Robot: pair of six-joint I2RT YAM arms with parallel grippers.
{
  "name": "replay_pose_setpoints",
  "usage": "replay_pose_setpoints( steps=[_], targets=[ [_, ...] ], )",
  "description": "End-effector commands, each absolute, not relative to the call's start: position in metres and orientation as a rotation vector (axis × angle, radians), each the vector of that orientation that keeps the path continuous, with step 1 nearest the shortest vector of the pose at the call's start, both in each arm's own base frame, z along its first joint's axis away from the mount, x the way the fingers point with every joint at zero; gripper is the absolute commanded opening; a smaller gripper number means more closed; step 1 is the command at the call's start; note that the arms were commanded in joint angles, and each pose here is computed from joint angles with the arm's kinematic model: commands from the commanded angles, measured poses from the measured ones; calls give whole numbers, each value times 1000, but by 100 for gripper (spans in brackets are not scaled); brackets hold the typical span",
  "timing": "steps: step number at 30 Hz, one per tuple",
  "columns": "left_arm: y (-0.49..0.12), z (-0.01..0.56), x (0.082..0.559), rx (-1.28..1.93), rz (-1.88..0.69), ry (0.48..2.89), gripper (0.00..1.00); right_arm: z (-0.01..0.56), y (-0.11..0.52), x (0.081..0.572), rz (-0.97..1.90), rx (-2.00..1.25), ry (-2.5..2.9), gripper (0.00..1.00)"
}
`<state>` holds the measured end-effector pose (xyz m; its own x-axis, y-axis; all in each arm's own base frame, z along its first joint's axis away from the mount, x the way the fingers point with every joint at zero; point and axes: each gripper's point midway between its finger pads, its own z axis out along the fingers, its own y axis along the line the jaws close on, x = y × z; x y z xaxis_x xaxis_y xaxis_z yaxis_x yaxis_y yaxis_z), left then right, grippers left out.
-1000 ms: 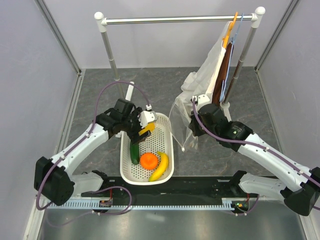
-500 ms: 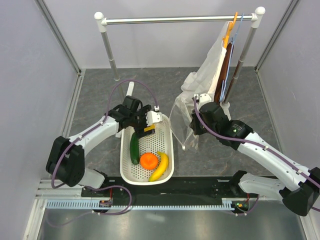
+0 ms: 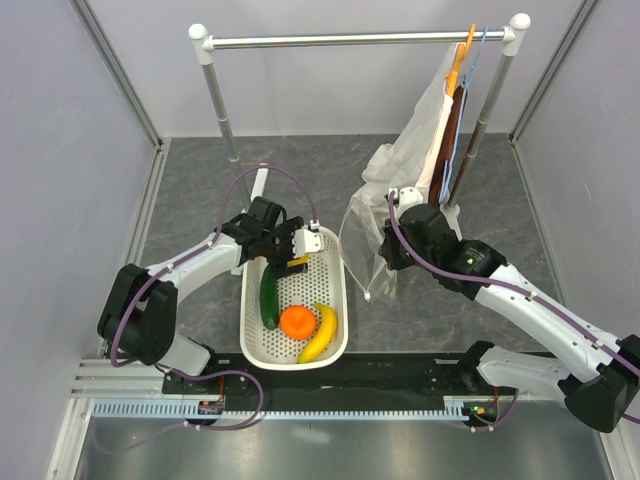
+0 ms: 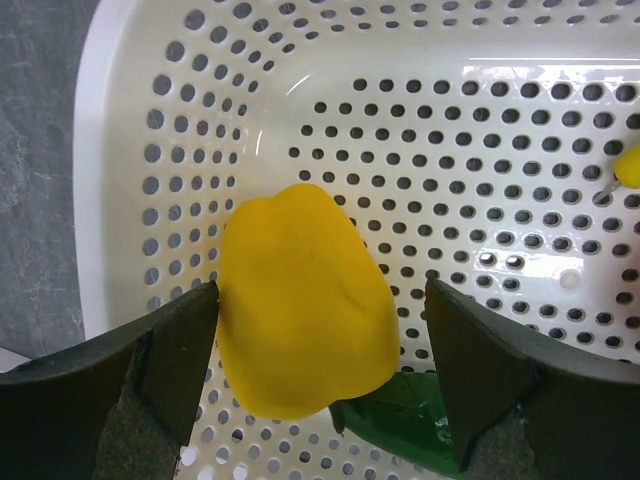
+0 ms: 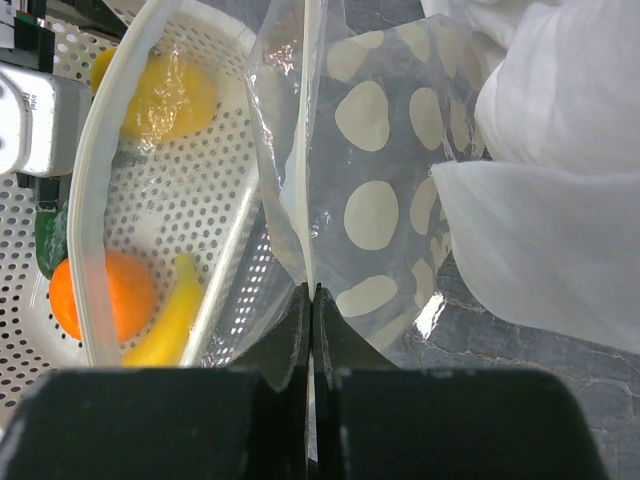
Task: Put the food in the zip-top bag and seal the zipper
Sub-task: Pick up the fake vegetable from the bin.
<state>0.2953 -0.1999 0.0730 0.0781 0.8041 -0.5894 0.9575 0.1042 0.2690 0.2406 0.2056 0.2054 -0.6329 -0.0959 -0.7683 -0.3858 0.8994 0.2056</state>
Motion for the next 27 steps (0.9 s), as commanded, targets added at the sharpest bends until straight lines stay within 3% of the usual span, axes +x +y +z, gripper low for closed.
replay_pose_setpoints(
  steps=[1, 6, 14, 18, 27],
  targets=[
    [-194, 59, 291, 1786, -300, 1756, 89, 210, 205, 241, 468, -314, 2222, 0],
    [-194, 58, 284, 1796, -328, 1767, 79, 210, 205, 242, 464, -316, 2223, 0],
    [-192, 50, 272, 1811, -338, 1821, 82, 208, 210, 243, 482, -312, 2230, 0],
    [-189, 50, 273, 1829, -325, 1829, 76, 205, 210, 242, 482, -314, 2241, 0],
    [-223, 174, 265, 1560, -509, 1680, 53, 214, 216, 244, 517, -280, 2237, 0]
  ],
)
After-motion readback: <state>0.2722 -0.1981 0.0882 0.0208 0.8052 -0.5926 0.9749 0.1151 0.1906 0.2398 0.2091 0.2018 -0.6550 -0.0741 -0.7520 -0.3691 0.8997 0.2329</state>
